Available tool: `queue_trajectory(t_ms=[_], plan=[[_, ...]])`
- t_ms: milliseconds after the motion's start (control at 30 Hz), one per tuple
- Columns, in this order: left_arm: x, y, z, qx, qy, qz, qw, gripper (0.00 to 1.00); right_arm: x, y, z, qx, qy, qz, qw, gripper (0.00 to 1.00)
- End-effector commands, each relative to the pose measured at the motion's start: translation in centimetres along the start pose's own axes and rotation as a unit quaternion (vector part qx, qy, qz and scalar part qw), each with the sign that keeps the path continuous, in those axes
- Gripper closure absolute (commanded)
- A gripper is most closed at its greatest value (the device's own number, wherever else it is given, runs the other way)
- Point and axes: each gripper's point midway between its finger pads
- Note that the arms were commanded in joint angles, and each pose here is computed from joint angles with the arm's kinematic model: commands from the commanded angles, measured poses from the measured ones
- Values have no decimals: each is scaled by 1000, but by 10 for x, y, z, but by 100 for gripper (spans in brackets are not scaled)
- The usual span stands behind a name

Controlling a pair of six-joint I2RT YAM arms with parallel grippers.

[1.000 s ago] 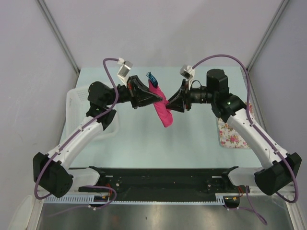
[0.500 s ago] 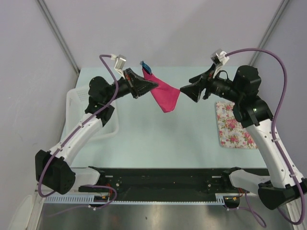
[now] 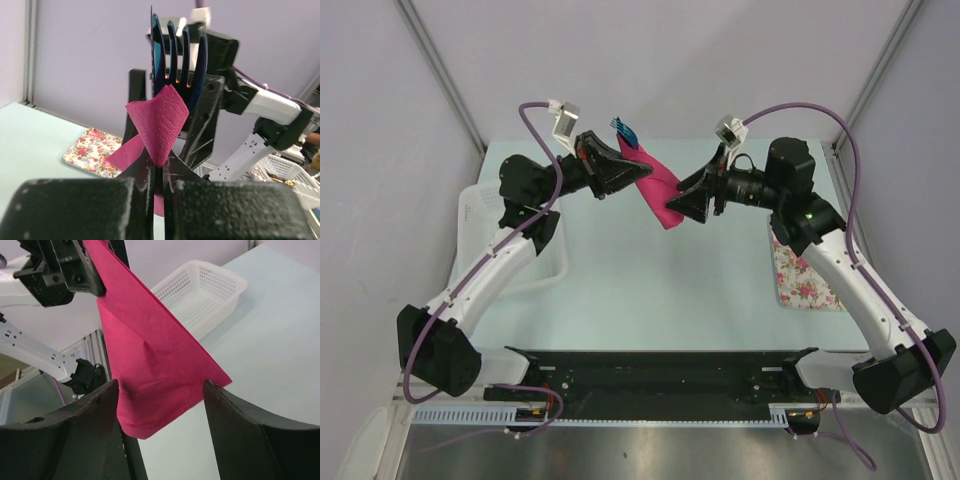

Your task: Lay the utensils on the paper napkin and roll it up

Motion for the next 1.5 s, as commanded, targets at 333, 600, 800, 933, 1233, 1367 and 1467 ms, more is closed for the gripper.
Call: queue_trajectory(t_ms=[333, 600, 800, 933, 1233, 1367, 1467], plan=[[-17, -57, 8, 97, 10, 59, 994, 100, -6, 39, 8, -122, -13, -5, 992, 31], [-20, -58, 11, 102, 10, 57, 993, 100, 2, 55, 10, -164, 7, -6, 986, 46], [-19, -53, 14, 98, 8, 48, 994, 100, 5, 70, 13, -194, 18, -20, 981, 55], [-21, -49, 15, 89, 0, 43, 995, 100, 9, 80, 15, -210, 28, -31, 977, 58], [-17, -42, 19, 80, -3, 35, 996, 100, 2, 87, 18, -233, 25, -30, 972, 94], [-14, -34, 18, 65, -3, 23, 998, 100, -4, 88, 18, -230, 21, -28, 973, 100], [-10, -18, 14, 30, -1, 2, 1000, 84, -12, 82, 20, -210, 11, -23, 977, 100]])
Point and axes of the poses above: each gripper's point midway between its finger pads, its own z axis out along the fingers, its own y axis along the line the jaws close on, x = y × z, and after that the axes turned 4 degrees about -z, right-handed
